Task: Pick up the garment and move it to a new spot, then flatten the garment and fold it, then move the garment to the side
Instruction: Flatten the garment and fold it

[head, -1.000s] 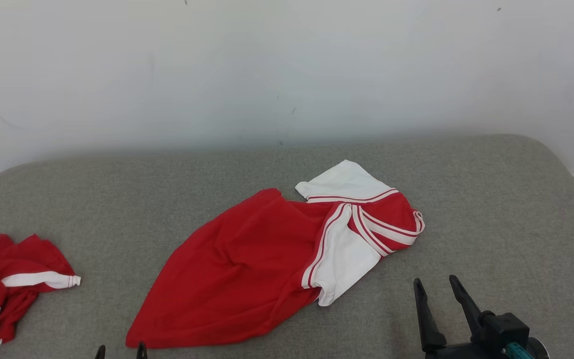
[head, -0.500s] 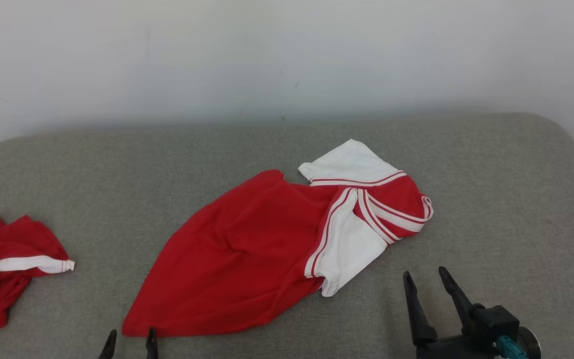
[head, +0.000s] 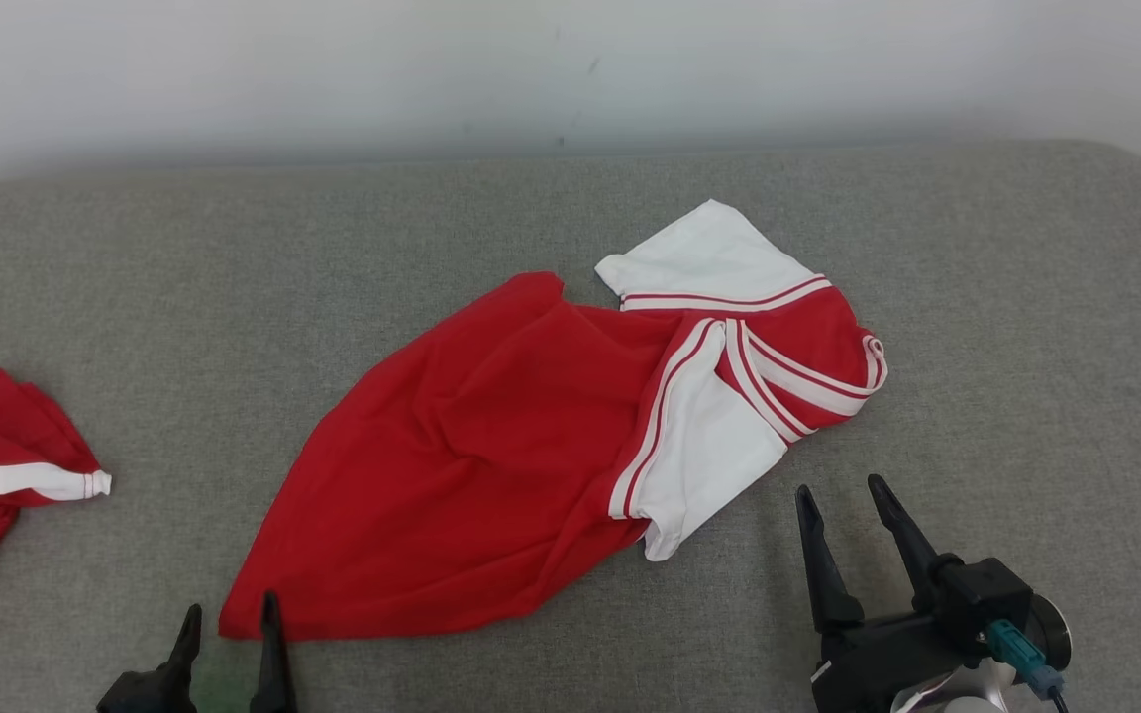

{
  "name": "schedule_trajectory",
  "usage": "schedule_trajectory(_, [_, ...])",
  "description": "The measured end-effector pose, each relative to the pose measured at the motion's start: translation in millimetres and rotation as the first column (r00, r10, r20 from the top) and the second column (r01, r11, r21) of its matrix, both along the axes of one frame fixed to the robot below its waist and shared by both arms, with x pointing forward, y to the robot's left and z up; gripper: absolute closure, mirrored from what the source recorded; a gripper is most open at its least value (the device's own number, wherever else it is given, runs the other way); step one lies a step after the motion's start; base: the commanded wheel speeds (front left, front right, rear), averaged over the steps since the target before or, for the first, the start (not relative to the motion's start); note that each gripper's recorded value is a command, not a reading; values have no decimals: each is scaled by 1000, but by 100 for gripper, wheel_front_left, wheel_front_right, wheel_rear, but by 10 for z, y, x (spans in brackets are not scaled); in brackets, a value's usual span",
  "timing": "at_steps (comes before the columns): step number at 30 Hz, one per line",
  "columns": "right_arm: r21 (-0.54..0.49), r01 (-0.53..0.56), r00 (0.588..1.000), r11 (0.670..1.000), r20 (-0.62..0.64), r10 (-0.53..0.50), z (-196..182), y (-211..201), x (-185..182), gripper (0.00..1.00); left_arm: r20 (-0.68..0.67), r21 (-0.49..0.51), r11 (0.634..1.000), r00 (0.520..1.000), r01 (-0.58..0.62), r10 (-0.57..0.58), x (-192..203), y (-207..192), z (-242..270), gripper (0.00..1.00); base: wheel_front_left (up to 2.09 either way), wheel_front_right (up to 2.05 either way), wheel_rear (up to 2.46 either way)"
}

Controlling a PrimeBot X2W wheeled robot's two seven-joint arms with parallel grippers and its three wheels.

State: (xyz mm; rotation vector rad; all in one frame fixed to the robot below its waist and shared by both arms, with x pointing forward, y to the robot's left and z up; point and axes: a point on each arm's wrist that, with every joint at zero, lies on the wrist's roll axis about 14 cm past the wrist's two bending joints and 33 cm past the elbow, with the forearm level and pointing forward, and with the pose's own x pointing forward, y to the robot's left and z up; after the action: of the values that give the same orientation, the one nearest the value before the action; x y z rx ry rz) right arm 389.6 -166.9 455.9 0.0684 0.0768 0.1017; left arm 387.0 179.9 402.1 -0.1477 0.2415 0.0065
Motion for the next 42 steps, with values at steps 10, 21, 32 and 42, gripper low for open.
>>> schedule_trajectory(10, [-4, -9, 1000, 1000, -28, 8, -110, 22, 88, 0, -30, -44, 998, 999, -43, 41, -12, 20, -108, 0, 0, 0, 0])
schedule_trajectory(21, [7, -31, 999, 999, -26, 31, -112, 106, 148, 0, -25, -46, 997, 997, -67, 66, -60, 74, -92, 0, 0, 0, 0])
schedule_trajectory(32, [-7, -10, 999, 1000, -39, 10, -156, 21, 134, 0, -72, -52, 998, 997, -46, 42, 5, -38, -237, 0, 0, 0, 0])
schedule_trajectory(42, [-5, -13, 999, 1000, -53, 13, -198, 34, 127, 0, -79, -55, 997, 996, -54, 50, 6, -21, -256, 100, 0, 0, 0])
